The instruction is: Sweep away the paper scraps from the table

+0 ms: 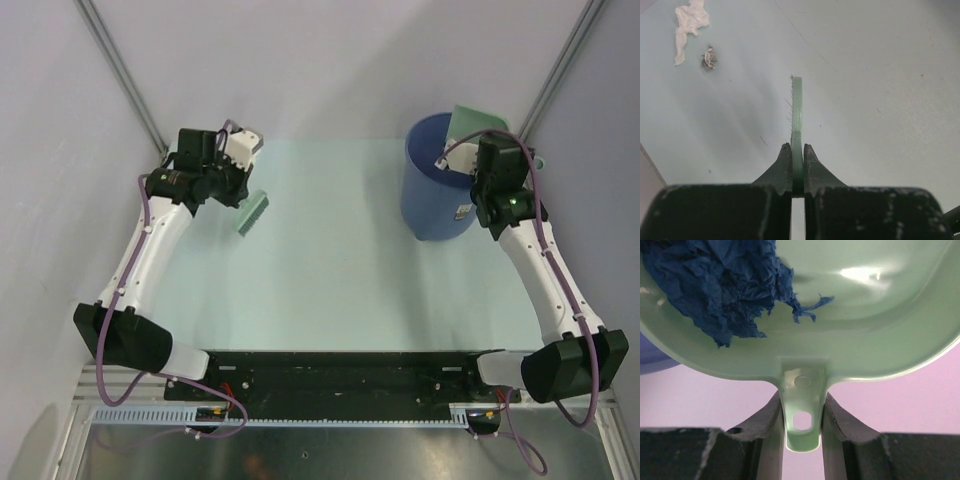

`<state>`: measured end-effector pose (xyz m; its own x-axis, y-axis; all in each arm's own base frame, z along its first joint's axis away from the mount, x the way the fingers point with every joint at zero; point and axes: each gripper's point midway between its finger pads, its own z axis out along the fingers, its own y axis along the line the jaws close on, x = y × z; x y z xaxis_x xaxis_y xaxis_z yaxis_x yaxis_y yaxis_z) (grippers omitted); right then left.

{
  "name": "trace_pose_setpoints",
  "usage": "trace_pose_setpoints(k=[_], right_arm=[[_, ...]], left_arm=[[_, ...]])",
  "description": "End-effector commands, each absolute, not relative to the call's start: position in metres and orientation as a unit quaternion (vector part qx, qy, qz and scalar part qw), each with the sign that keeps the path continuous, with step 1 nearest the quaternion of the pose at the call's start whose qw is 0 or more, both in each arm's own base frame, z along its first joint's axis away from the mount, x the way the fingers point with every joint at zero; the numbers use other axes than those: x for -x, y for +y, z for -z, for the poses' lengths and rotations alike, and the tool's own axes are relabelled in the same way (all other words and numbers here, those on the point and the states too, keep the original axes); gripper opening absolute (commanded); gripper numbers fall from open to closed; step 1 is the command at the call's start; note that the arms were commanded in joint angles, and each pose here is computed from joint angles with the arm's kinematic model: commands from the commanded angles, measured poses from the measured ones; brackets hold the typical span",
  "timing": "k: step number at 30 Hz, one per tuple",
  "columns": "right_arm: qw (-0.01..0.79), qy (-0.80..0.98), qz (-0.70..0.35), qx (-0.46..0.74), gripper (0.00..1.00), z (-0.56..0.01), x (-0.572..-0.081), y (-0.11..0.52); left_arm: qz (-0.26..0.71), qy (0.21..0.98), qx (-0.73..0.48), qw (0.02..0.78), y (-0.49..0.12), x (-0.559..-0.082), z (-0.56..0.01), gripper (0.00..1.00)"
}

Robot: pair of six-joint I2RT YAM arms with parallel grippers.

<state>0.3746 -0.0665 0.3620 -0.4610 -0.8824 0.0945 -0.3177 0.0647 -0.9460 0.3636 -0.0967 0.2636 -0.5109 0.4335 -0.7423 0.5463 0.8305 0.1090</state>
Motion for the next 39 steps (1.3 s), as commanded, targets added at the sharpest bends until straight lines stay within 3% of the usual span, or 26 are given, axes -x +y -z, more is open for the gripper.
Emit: trace_pose_setpoints(k=[1,12,18,23,28,32,39], right_arm=[[0.247,0.573,0.573,0.532,0.01,-0.388,-0.394,-0.063],[0.272,0.448,0.638,0.564,0.02,-0.392,-0.429,-0.056],[0.304,0.462,0.674,0.489,0.01,-0.42,-0.422,-0.074],[0.28,0.494,0.675,0.471,0.01,-0.414,-0.413,-0.097],[0.366,0.526,0.655,0.4,0.01,-0.434,-0.405,-0.093],[0.504,0.57,0.581,0.288,0.0,-0.472,-0.393,-0.078],[0.568,0.596,0.495,0.278,0.0,-0.47,-0.383,-0.044]], left_arm=[[0.07,0.845,-0.296,0.439,-0.106,-0.364,-0.291,0.0],[0.056,0.848,-0.307,0.429,-0.103,-0.368,-0.283,0.0],[0.048,0.845,-0.311,0.432,-0.101,-0.371,-0.285,0.0],[0.044,0.849,-0.307,0.428,-0.1,-0.375,-0.283,0.0],[0.027,0.845,-0.301,0.441,-0.104,-0.392,-0.296,0.0],[-0.076,0.834,-0.305,0.454,-0.115,-0.422,-0.307,0.0],[-0.242,0.786,-0.273,0.499,-0.116,-0.503,-0.334,0.0]])
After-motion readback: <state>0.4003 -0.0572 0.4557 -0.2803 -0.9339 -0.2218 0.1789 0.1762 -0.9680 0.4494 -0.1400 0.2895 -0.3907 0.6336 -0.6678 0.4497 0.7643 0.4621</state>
